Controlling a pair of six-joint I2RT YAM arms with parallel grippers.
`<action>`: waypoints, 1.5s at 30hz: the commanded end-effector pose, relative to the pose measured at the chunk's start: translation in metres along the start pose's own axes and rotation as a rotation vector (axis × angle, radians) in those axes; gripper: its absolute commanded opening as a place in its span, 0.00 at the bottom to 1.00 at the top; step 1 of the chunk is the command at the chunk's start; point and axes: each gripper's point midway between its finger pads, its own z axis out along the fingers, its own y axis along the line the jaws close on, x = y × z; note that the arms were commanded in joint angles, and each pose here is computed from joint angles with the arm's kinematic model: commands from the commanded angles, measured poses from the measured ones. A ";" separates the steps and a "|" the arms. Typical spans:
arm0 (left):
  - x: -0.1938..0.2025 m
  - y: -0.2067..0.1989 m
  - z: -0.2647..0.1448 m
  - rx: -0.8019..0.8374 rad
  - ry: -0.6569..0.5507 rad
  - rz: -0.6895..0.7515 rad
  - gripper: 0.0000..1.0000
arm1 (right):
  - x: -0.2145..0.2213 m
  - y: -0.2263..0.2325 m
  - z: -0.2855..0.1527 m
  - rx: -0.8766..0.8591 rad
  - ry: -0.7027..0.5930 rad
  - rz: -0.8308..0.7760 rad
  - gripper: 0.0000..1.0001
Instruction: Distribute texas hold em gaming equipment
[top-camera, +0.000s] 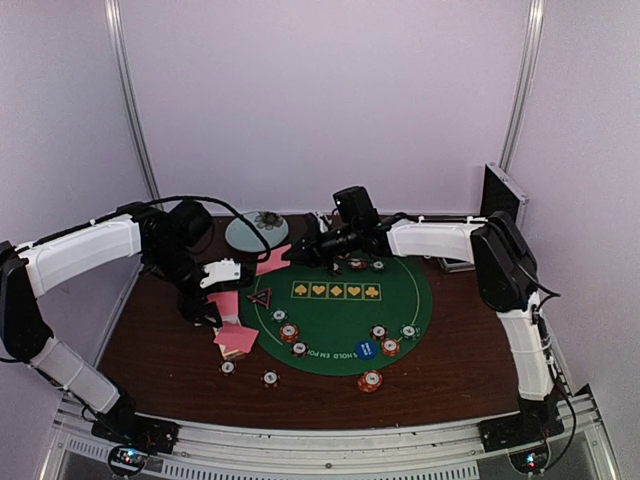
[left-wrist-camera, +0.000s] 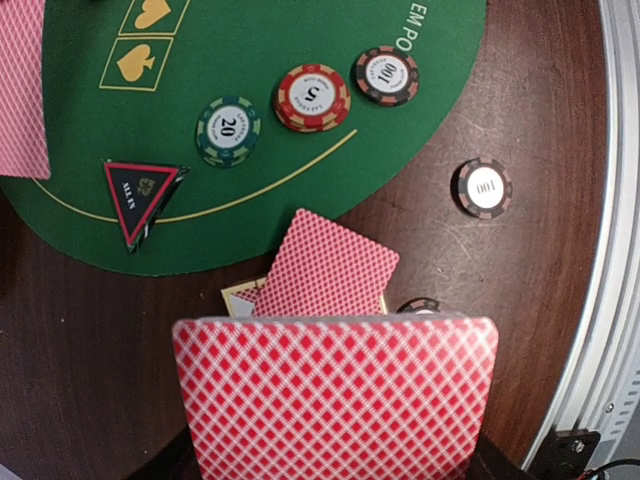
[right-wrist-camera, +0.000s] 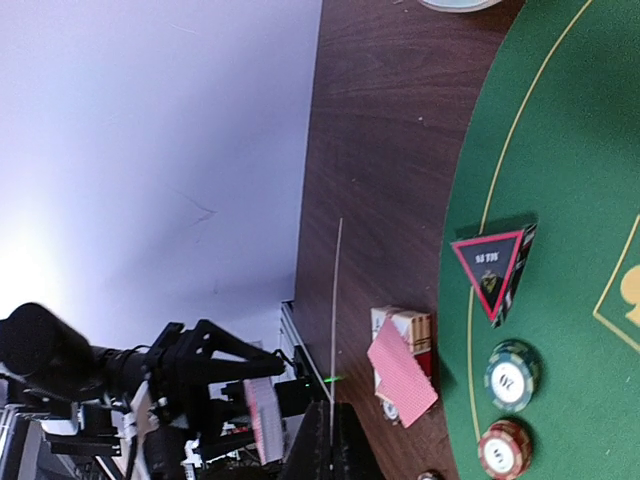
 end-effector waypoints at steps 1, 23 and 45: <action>-0.006 0.000 -0.011 -0.014 -0.039 0.012 0.16 | -0.019 -0.043 0.023 0.105 0.004 0.019 0.03; -0.008 -0.001 -0.015 -0.019 -0.048 -0.003 0.12 | -0.056 -0.093 0.047 0.266 -0.075 -0.031 0.39; -0.016 0.004 -0.023 -0.038 -0.072 -0.021 0.12 | 0.001 0.006 -0.029 0.189 -0.148 -0.229 1.00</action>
